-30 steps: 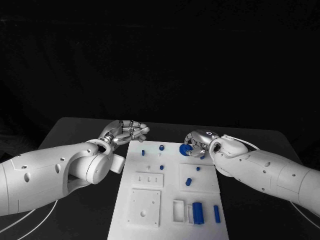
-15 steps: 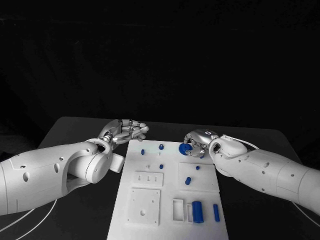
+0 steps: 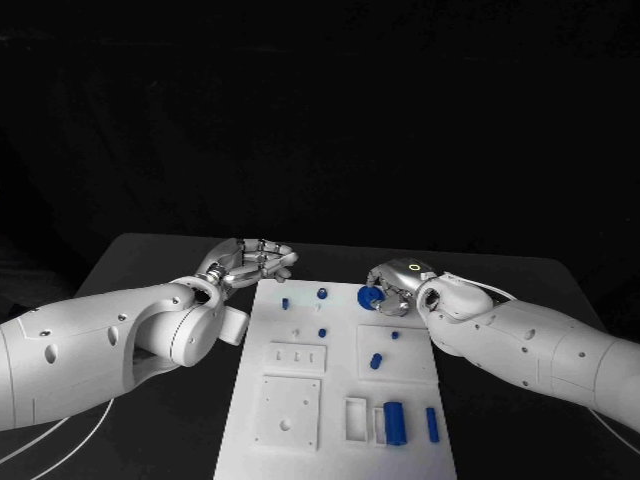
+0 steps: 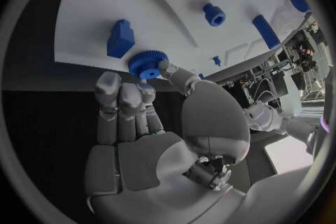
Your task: Assemble the parts on the task board
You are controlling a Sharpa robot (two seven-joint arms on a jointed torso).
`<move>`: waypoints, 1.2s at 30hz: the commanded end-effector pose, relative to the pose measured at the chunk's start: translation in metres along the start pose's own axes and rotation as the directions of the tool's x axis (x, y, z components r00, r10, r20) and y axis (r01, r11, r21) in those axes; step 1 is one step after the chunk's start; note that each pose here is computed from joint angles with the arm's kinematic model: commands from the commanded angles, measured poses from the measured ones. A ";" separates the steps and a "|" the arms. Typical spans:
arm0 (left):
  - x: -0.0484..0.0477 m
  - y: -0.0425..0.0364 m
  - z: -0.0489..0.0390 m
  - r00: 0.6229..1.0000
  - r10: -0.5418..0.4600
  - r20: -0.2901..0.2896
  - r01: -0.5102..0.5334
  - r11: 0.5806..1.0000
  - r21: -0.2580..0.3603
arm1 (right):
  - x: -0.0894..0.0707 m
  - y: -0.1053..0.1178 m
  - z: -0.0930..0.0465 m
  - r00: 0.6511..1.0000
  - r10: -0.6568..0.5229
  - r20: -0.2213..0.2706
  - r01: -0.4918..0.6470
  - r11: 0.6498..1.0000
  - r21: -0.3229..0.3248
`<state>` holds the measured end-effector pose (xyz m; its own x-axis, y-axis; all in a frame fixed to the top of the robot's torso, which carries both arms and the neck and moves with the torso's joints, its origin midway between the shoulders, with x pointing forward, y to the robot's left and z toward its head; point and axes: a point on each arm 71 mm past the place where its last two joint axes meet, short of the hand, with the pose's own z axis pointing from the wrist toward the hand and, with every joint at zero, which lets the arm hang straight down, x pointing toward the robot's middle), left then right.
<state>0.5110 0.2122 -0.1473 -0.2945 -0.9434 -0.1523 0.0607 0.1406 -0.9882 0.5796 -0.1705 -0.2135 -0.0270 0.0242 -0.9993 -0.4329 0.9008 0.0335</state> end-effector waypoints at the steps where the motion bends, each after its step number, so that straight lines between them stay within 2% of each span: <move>1: 0.0018 -0.0019 0.0002 1.000 0.000 -0.012 0.000 1.000 0.012 | 0.022 -0.006 -0.007 0.993 -0.051 -0.110 0.054 0.998 0.020; 6: 0.0016 -0.0018 0.0001 1.000 0.000 -0.011 0.000 1.000 0.011 | 0.022 -0.004 -0.008 0.991 -0.043 -0.123 0.045 0.999 0.014; 11: 0.0014 -0.0017 0.0001 1.000 0.000 -0.011 0.000 1.000 0.011 | 0.021 -0.003 -0.008 0.993 -0.045 -0.112 0.047 0.999 0.015; 18: 0.0002 -0.0016 -0.0004 1.000 0.001 -0.008 -0.001 1.000 0.011 | 0.014 0.000 -0.011 0.997 -0.076 -0.035 0.077 0.996 0.037; 25: -0.0007 -0.0015 -0.0004 1.000 0.001 -0.006 -0.001 1.000 0.011 | -0.008 0.005 -0.009 0.992 -0.112 0.056 0.109 0.993 0.047; 32: -0.0014 -0.0015 -0.0002 1.000 0.002 -0.004 -0.002 1.000 0.012 | -0.025 0.028 -0.007 0.985 -0.127 0.120 0.127 0.992 0.001; 36: -0.0006 -0.0016 -0.0003 1.000 0.002 -0.006 -0.002 1.000 0.012 | -0.026 0.044 -0.004 0.984 -0.129 0.125 0.135 0.990 -0.035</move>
<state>0.5113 0.2149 -0.1473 -0.2892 -0.9448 -0.1538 0.0598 0.1426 -0.9880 0.5592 -0.1380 -0.1871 0.1039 -0.0090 -0.9945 -0.4647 0.8837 -0.0565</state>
